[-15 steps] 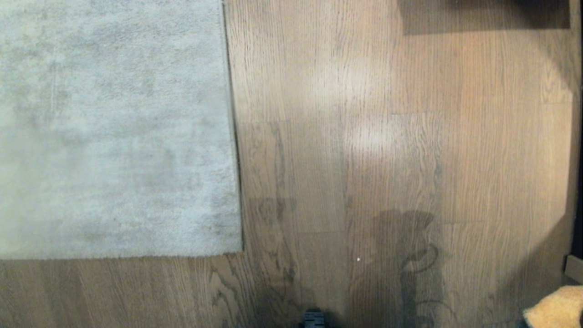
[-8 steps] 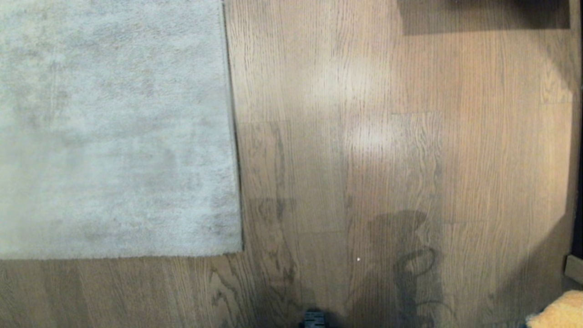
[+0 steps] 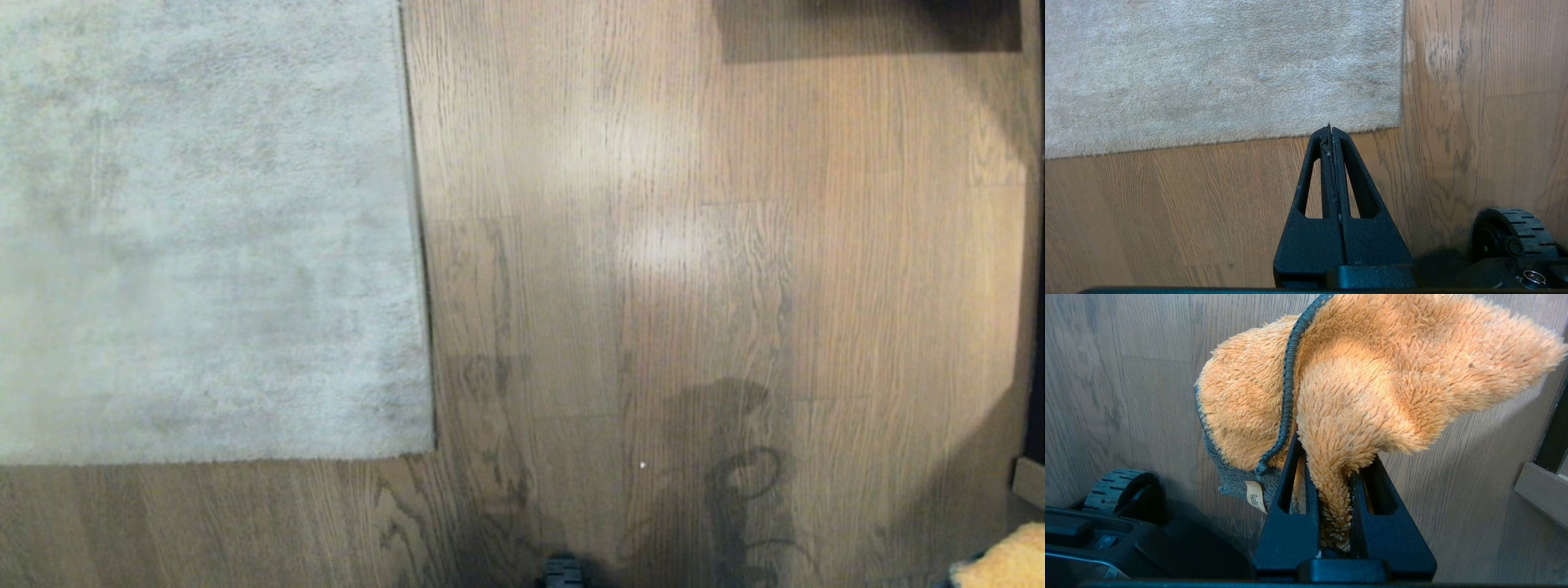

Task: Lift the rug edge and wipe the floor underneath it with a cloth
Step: Lift up the carpet

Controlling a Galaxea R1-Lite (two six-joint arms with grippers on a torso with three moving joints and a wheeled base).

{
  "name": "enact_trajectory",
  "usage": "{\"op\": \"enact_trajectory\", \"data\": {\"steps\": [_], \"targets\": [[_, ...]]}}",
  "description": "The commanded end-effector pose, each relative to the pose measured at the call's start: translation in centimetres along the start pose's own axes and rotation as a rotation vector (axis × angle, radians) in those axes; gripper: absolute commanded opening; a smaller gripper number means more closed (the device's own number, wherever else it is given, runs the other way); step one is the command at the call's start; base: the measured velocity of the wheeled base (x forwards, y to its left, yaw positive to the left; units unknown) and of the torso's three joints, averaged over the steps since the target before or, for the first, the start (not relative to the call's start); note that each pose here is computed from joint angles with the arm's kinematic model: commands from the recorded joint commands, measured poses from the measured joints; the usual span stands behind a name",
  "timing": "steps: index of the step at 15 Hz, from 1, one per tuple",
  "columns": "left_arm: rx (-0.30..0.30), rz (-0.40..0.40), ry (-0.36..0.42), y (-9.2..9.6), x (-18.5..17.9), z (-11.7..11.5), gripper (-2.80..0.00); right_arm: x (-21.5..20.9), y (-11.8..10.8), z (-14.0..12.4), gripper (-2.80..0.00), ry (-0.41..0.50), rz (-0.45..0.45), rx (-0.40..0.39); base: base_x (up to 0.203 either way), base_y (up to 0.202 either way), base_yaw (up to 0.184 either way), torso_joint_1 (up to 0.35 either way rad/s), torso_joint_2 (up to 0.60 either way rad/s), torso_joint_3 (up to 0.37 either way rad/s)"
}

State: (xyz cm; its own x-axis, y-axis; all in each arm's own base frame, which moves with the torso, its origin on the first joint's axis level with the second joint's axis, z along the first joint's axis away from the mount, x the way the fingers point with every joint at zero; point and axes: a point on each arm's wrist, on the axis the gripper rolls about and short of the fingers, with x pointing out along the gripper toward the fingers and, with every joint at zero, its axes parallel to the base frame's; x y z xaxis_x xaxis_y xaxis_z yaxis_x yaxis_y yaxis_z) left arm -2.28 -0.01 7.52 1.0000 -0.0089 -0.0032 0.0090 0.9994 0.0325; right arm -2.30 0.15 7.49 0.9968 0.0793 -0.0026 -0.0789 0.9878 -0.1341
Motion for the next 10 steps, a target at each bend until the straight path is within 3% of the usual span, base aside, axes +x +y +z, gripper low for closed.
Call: {"op": "enact_trajectory", "data": {"steps": [1,10], "targets": [[0.000,0.000,0.000,0.00,0.00,0.00,-2.80,0.02,0.00,0.01,-2.80,0.002,0.002,-0.002,0.000,0.000,0.000,0.000,0.00,0.000],[0.000,0.000,0.000,0.00,0.00,0.00,-2.80,0.02,0.00,0.01,-2.80,0.002,0.002,0.000,0.000,0.000,0.000,0.000,0.00,0.000]]}}
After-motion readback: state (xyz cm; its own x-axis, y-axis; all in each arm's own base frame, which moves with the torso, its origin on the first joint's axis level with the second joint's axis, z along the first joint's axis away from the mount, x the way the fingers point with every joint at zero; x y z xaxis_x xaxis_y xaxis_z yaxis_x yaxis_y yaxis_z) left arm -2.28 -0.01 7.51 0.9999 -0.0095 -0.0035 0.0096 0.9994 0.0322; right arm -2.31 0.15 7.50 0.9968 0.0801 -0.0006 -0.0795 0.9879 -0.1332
